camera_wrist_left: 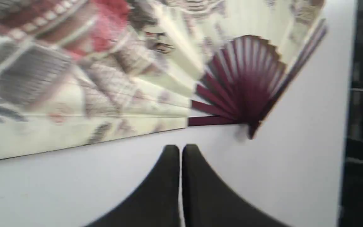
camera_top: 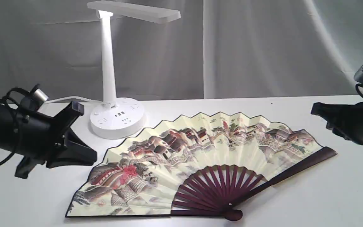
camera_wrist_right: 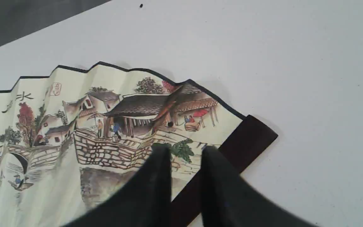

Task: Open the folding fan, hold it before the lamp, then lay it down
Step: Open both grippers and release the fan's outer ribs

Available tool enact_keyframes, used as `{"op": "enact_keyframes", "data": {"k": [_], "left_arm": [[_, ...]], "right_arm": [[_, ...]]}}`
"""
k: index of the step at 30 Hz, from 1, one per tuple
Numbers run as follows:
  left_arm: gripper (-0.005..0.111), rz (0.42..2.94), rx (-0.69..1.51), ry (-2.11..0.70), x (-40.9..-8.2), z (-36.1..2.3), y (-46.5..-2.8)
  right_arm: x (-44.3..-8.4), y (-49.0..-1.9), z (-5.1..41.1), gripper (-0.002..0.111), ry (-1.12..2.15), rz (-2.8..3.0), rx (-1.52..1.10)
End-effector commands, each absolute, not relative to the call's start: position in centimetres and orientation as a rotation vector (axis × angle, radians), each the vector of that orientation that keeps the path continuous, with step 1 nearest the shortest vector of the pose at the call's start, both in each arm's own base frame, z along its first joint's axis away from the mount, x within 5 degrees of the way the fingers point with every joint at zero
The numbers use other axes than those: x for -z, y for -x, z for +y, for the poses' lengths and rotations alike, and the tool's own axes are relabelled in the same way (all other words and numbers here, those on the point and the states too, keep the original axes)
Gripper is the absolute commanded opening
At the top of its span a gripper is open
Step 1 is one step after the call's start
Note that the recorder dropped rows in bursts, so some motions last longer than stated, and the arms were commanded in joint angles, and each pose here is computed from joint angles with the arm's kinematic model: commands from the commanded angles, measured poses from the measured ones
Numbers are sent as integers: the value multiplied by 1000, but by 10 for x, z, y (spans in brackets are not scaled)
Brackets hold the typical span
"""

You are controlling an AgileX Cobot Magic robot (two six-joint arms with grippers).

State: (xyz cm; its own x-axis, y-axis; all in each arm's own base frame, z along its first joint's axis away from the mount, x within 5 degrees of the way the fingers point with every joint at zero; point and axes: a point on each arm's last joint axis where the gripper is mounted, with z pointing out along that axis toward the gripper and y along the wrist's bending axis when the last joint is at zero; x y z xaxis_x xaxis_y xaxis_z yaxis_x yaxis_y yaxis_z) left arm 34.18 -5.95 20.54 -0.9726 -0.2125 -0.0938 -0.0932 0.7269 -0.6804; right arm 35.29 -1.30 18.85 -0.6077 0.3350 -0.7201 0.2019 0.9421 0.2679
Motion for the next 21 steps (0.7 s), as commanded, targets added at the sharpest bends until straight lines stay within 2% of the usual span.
{"op": "enact_keyframes", "data": {"k": [1,4,8,17,21], "left_arm": [[0,2856,823,223,-213,-46,-347],[0,2895,604,193,-219,-35,-353],[0,2900,449,191,-226,-26,-358],[0,2879,419,194,-229,-24,-361],[0,2871,404,189,-229,-23,-362]], "right_arm": [[-193,-353,-14,1,-309,2237,-173],[-193,-353,-14,0,-301,2239,-170],[-192,-352,-15,0,-227,2254,-118],[-189,-359,-27,0,-45,2285,121],[-189,-363,-42,0,21,2283,385]]}}
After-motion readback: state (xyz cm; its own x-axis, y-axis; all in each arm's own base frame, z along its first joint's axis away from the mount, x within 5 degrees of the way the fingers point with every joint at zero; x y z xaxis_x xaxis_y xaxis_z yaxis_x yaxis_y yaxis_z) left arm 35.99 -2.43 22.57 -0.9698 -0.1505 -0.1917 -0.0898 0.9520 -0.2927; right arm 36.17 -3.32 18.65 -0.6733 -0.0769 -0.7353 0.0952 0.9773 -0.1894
